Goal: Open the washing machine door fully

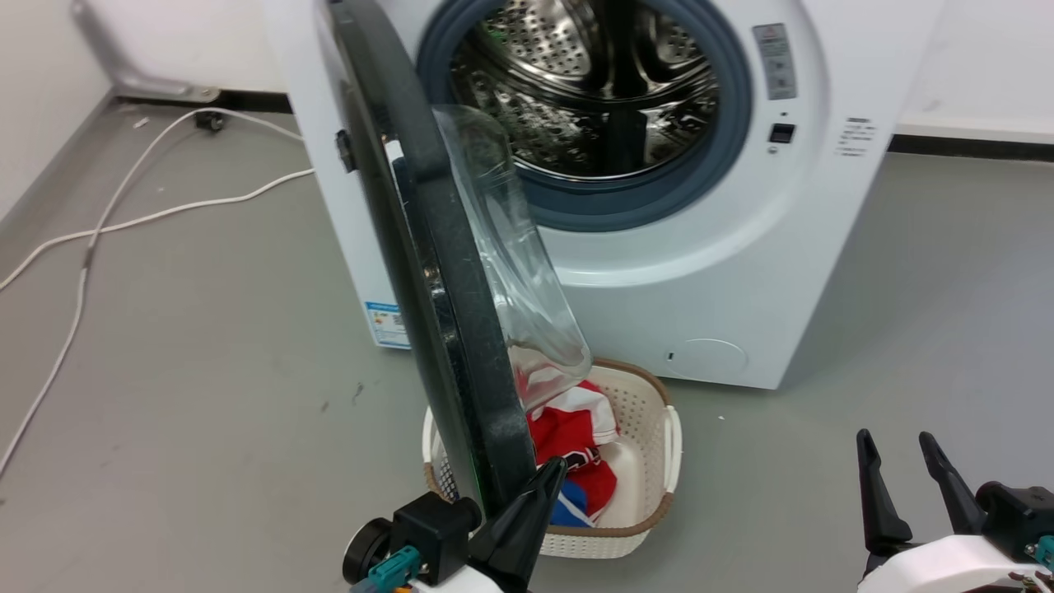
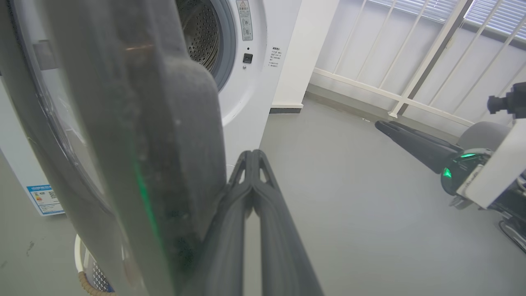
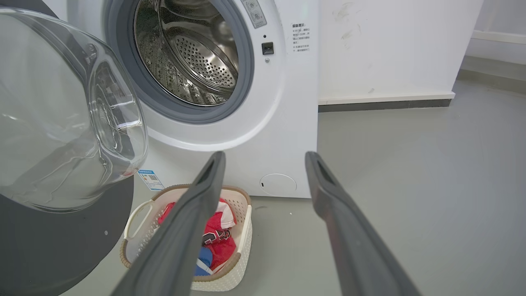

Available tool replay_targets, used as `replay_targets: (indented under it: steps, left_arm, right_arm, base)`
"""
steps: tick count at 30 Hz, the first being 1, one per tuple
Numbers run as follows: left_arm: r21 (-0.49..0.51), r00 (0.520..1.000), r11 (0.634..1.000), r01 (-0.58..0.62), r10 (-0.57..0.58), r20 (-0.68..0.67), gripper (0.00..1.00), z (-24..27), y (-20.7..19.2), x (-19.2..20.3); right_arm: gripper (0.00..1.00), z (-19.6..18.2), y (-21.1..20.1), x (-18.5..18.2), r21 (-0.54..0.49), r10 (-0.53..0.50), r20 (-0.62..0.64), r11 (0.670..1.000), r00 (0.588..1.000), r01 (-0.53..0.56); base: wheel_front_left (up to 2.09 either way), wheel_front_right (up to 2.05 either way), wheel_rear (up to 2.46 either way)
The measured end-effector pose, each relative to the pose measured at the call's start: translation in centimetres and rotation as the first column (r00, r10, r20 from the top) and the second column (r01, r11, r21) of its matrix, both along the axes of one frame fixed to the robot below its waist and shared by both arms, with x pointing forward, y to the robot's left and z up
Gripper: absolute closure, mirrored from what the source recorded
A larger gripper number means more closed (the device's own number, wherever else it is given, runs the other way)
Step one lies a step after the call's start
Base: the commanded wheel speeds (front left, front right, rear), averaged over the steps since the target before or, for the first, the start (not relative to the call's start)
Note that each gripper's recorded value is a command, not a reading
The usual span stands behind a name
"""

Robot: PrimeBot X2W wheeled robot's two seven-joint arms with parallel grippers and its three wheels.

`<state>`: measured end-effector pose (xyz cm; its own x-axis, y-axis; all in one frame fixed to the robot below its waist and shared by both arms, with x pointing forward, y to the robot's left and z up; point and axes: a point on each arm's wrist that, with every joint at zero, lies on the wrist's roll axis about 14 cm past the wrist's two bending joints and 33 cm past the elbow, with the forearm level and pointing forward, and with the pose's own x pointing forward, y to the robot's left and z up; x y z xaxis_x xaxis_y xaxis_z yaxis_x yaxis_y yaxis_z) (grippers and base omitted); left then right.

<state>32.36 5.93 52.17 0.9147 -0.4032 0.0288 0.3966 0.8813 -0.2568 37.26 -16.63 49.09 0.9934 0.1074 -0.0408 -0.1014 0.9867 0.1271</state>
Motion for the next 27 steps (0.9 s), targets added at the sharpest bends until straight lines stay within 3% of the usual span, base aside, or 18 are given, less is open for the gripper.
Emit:
replay_targets:
  steps: [15,21,27]
  left_arm:
    - [0.003,0.962,0.962,-0.271,0.271,0.017,1.0,1.1,7.2,-2.3]
    - [0.0,0.921,0.922,-0.388,0.387,0.033,1.0,1.7,10.4,-3.1]
    - [0.021,0.852,0.852,-0.524,0.522,0.041,1.0,1.8,15.4,-4.1]
  right_arm:
    - [0.0,-1.0,5.2,2.7,0.002,0.145,-0.028,0.989,0.989,-0.145]
    - [0.0,-1.2,6.8,3.4,0.007,0.188,-0.032,0.982,0.982,-0.187]
    - [0.0,-1.2,8.3,3.9,0.013,0.226,-0.032,0.974,0.974,-0.226]
  base:
    - [0.0,0.0,0.0]
    - [0.0,0.0,0.0]
    - [0.0,0.0,0.0]
